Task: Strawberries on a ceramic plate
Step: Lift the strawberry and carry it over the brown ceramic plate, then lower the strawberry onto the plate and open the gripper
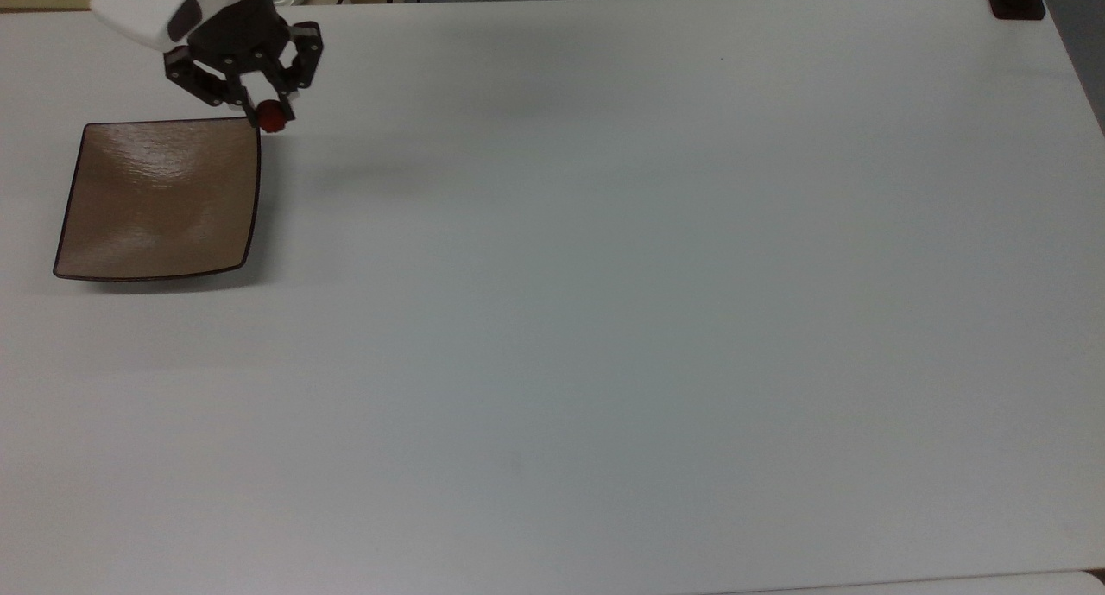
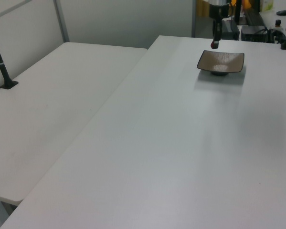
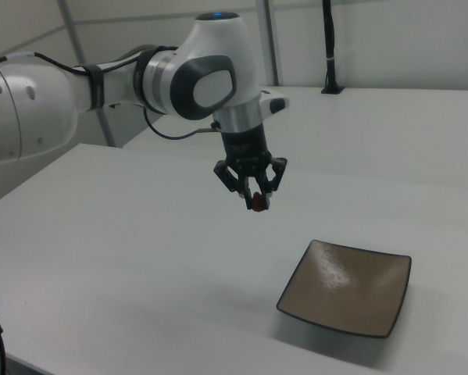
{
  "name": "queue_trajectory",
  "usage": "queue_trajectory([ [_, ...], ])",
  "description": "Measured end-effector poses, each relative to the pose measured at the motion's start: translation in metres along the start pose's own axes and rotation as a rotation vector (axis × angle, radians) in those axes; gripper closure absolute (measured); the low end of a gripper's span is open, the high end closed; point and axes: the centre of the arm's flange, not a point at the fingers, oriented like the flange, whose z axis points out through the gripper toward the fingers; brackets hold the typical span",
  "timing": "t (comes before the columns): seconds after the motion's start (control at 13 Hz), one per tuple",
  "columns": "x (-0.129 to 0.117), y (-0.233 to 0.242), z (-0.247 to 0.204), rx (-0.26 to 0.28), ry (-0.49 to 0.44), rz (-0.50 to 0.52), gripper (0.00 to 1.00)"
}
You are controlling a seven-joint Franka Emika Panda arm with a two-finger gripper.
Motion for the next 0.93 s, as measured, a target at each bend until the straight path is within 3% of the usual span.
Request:
queue_trajectory([
  [0.46, -0.026, 0.039, 0.016, 0.012, -0.020, -0.048, 0.69],
  [0.93, -0.035, 0.098, 0.063, -0.058, 0.048, -0.005, 0.69],
])
